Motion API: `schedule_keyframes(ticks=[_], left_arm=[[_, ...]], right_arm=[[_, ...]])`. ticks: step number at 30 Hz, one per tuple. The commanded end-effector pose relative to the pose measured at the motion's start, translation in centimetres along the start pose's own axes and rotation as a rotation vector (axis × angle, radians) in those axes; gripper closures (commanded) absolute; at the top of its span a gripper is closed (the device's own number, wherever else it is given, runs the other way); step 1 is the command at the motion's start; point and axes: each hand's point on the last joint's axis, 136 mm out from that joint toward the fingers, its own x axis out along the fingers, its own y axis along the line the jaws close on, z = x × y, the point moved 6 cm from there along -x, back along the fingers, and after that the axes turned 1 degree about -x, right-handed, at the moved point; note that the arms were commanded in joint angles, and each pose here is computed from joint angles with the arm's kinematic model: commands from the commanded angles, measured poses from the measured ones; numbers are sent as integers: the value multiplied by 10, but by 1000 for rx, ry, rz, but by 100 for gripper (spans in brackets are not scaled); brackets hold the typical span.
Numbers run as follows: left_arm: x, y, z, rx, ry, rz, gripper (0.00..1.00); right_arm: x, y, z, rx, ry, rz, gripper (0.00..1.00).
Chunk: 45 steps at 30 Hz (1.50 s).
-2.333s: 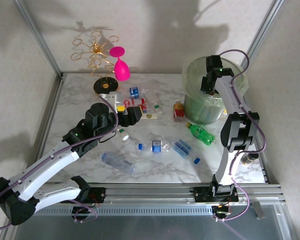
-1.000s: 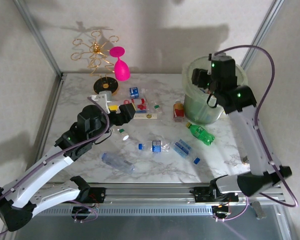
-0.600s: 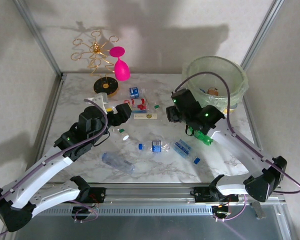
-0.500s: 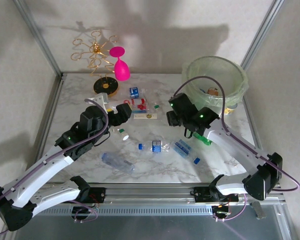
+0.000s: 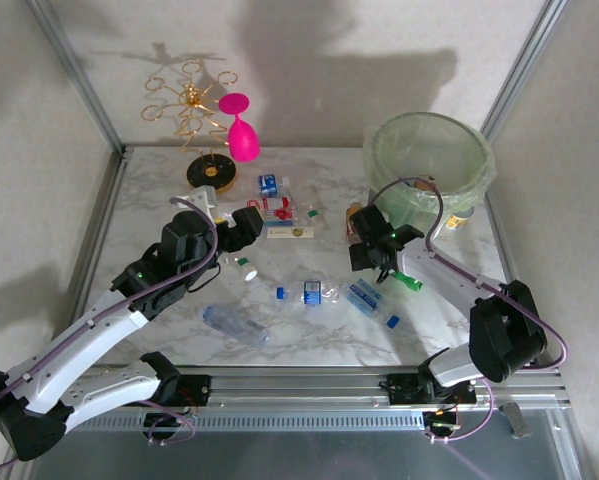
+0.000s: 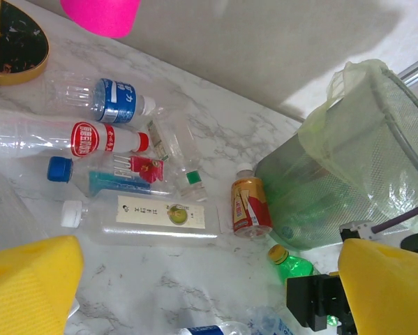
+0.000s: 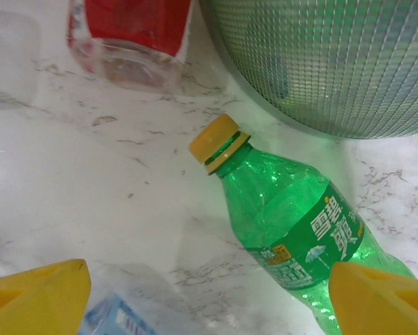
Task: Put the plastic bottles in the bin
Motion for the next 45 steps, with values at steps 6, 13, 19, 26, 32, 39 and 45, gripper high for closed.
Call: schedule_keyframes(ticks=[6,13,19,26,32,39,45], left_arm=[[3,3,-1,7,0,-10,6],[5,5,-5,10,10,-17,6],[7,6,-8,18,17,-25,5],[7,10,-7,17,19,-21,5],[8,10,-6,7,20,-27,5],[7,9,-5,1,23,-28,5],[1,7,1,4,7,-29,5]], right_arm=[[32,-18,-9,-20,35,-173,10],[46,-29,-10,-17,58,-259,9],[67,-30,-17,-15,123,-259,6],[70,-16,-19,-23,152,-152,19],[66,-5,-22,-43,150,-105,34],[55,-1,-15,-53,117,-99,44],[36,3,-5,-52,60,-98,46]])
